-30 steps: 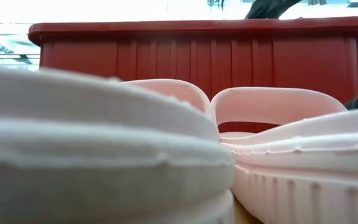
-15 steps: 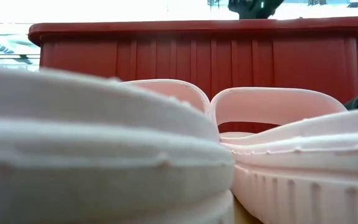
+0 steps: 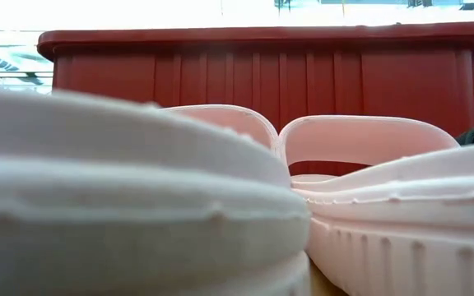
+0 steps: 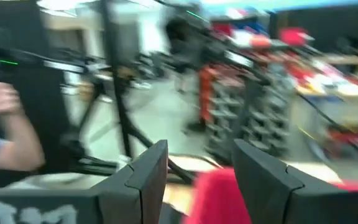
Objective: Pick and place slides into bin
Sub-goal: Put the black slide into the red organizer bin
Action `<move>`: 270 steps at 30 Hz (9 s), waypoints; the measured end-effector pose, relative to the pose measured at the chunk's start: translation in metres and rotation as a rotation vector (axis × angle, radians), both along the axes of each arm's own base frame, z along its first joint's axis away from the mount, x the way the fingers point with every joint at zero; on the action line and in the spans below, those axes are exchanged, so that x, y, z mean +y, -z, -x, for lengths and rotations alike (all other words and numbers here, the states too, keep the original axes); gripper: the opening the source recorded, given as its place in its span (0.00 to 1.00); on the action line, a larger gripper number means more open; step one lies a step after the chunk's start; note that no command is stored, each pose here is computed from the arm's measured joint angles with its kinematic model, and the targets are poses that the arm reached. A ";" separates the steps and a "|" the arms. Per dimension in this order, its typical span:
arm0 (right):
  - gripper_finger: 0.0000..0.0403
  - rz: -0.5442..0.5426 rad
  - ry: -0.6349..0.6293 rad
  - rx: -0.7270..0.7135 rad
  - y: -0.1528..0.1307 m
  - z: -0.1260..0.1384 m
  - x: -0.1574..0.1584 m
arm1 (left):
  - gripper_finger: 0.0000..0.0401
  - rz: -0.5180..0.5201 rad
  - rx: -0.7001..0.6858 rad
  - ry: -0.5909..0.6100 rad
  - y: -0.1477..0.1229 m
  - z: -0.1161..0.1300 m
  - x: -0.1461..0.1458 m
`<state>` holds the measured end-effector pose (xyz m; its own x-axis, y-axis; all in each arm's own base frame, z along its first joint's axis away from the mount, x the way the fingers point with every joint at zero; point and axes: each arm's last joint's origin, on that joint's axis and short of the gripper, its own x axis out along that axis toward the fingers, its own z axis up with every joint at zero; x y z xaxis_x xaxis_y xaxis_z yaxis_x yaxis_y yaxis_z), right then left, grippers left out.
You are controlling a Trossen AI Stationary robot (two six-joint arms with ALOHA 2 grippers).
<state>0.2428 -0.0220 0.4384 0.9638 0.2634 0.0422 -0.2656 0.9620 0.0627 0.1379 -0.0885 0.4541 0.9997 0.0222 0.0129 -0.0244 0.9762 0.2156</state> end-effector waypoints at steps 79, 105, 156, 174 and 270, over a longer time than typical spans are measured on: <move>0.42 0.228 0.203 0.523 0.153 0.011 0.261 | 0.62 0.057 0.160 0.256 0.079 -0.064 -0.152; 0.42 0.373 0.246 1.041 0.252 0.015 0.255 | 0.62 0.122 0.134 0.198 0.083 -0.073 -0.145; 0.01 0.273 0.442 1.260 0.266 0.006 0.225 | 0.62 0.115 0.140 0.197 0.084 -0.073 -0.145; 0.00 0.160 0.138 1.114 0.224 0.005 0.233 | 0.62 0.100 0.144 0.197 0.084 -0.073 -0.145; 0.00 0.602 0.769 0.878 0.126 0.042 -0.031 | 0.62 0.020 0.177 -0.333 0.027 -0.043 0.149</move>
<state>0.2003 -0.0528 0.3125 0.5212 -0.6048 -0.6022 0.2690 0.7861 -0.5565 0.1813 0.0600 0.4271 0.9244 0.3447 -0.1633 -0.3051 0.9252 0.2256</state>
